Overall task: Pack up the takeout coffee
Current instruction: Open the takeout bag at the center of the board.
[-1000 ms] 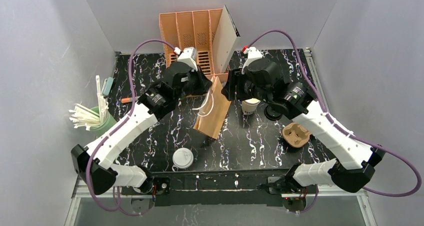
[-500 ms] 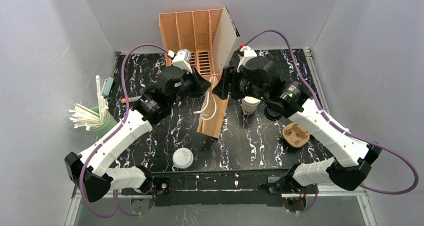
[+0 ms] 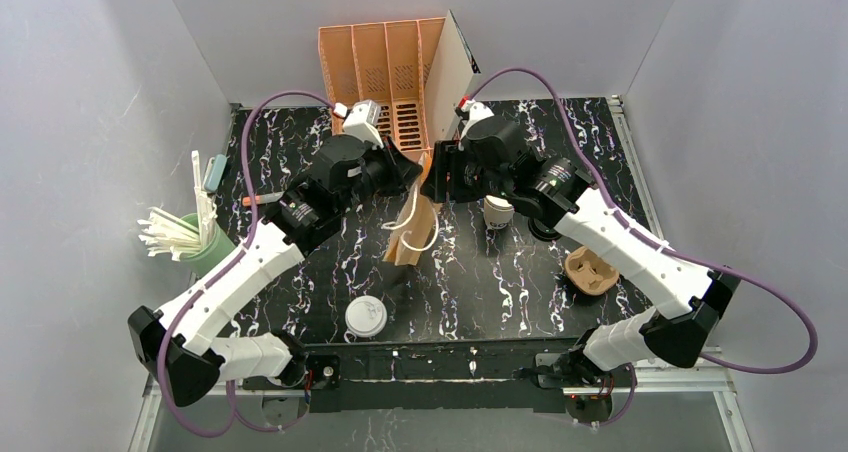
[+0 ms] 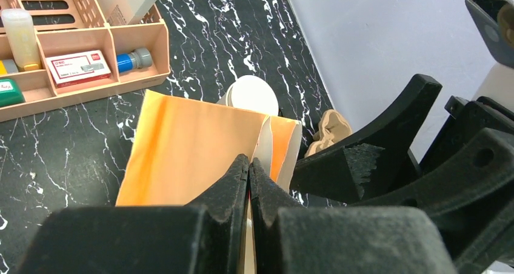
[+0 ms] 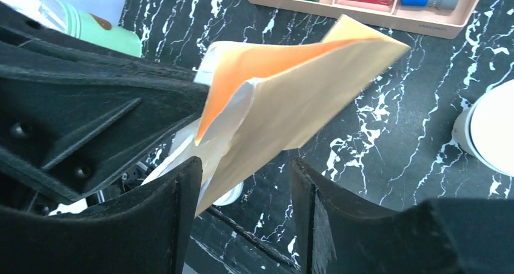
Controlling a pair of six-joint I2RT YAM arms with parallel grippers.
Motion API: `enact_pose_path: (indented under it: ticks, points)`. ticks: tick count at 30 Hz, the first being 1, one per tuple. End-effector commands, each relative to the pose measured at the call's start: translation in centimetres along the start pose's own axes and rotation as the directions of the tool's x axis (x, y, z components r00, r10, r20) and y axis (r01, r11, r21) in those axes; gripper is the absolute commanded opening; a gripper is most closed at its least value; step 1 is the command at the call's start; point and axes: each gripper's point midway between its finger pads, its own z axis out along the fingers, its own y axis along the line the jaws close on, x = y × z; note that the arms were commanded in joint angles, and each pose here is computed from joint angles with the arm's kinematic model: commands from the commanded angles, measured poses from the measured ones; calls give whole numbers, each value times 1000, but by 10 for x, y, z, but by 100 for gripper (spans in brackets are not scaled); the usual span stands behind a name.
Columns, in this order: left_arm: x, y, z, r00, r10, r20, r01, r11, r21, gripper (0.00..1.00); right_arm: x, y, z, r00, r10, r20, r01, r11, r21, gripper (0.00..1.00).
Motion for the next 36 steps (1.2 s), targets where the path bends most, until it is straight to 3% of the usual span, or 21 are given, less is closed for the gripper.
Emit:
enact_pose_path:
  ticks: [1,9,11,13,14,16,20,24,27,29,36]
  points:
    - [-20,-6,-16,997,-6,78,4,1000,19,0,0,-15,-2,1000,3,15,-4,997,72,61]
    - [-25,-9,-23,996,-8,94,5,1000,28,0,6,-31,4,1000,-4,7,3,990,143,41]
    - [-25,-10,-24,995,-11,97,8,999,34,0,6,-32,6,1000,-9,8,7,989,145,30]
    - [-24,-9,-24,995,-10,98,7,999,33,0,6,-33,7,1000,-15,7,14,988,152,7]
    - [-22,-6,-24,995,-6,95,3,1000,25,0,6,-34,6,1000,-16,9,15,987,160,1]
    - [-21,0,-24,996,12,91,-12,1000,-3,1,3,-38,5,1000,-23,17,20,983,183,1]
    - [-23,8,-29,995,60,78,-56,997,-54,20,0,-42,5,1000,-28,12,25,976,214,1]
    - [-29,-5,-43,991,133,36,-132,991,-13,70,-3,-43,9,1000,-26,9,24,974,224,1]
    - [-16,-28,-54,982,182,-59,-174,978,115,93,-7,-40,12,1000,-25,15,21,976,216,1]
    - [-4,-39,-59,976,176,-128,-151,971,183,98,-9,-37,14,1000,-24,15,20,978,209,1]
    - [37,-44,-70,952,207,-225,-152,959,241,98,-13,-33,24,1000,-8,20,3,979,203,1]
